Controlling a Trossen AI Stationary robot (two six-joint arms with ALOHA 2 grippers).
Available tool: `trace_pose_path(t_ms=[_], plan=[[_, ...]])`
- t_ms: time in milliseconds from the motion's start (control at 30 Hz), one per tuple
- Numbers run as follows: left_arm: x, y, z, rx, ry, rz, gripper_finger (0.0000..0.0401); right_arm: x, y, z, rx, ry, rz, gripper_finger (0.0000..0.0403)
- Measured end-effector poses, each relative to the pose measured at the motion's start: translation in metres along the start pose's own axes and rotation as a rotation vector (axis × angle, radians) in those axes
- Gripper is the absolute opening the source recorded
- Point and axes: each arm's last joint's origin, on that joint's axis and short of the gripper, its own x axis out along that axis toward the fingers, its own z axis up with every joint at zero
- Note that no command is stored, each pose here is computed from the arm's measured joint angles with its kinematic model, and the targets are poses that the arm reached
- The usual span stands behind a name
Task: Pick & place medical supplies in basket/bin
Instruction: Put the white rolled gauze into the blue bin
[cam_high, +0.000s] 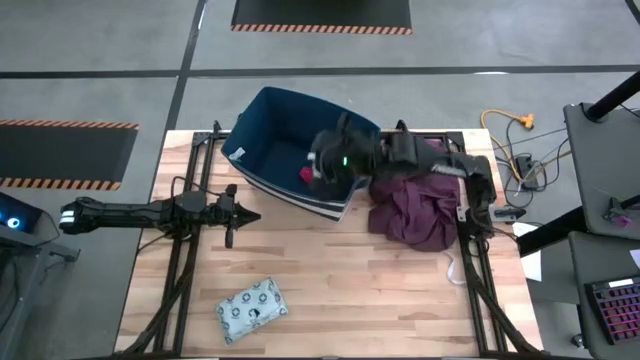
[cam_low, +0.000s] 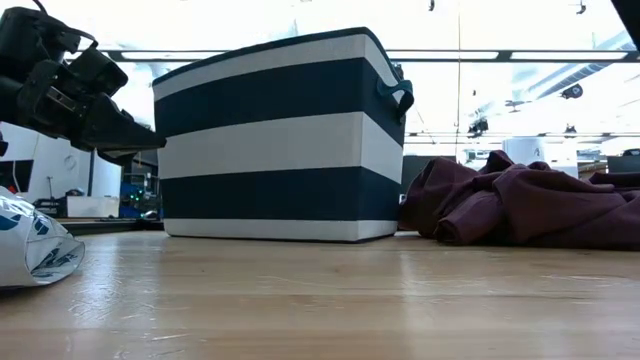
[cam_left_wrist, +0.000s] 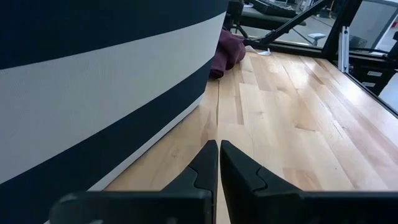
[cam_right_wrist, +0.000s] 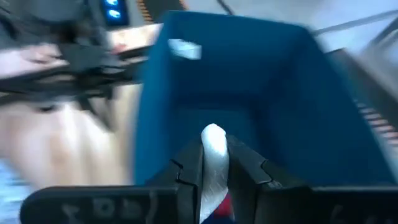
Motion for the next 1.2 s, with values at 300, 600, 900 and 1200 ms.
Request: trace_pose_path(t_ms=[300, 600, 900, 1200], plan=[[0.0, 0.0, 0.0, 0.0, 0.0, -0.001, 0.0, 0.044, -0.092, 0.006, -0.175, 0.101, 0.119, 0.0043], [0.0, 0.0, 0.0, 0.0, 0.0, -0.001, 0.0, 0.115, -0.143, -0.011, -0.231, 0.188, 0.2, 0.0043], [0.0, 0.0, 0.0, 0.0, -0.001, -0.002, 0.0, 0.139, -0.143, -0.02, -0.326, 0.225, 0.21, 0.0068], [0.0, 0.0, 0.0, 0.0, -0.001, -0.002, 0.0, 0.139, -0.142, -0.02, -0.318, 0.226, 0.211, 0.0206]])
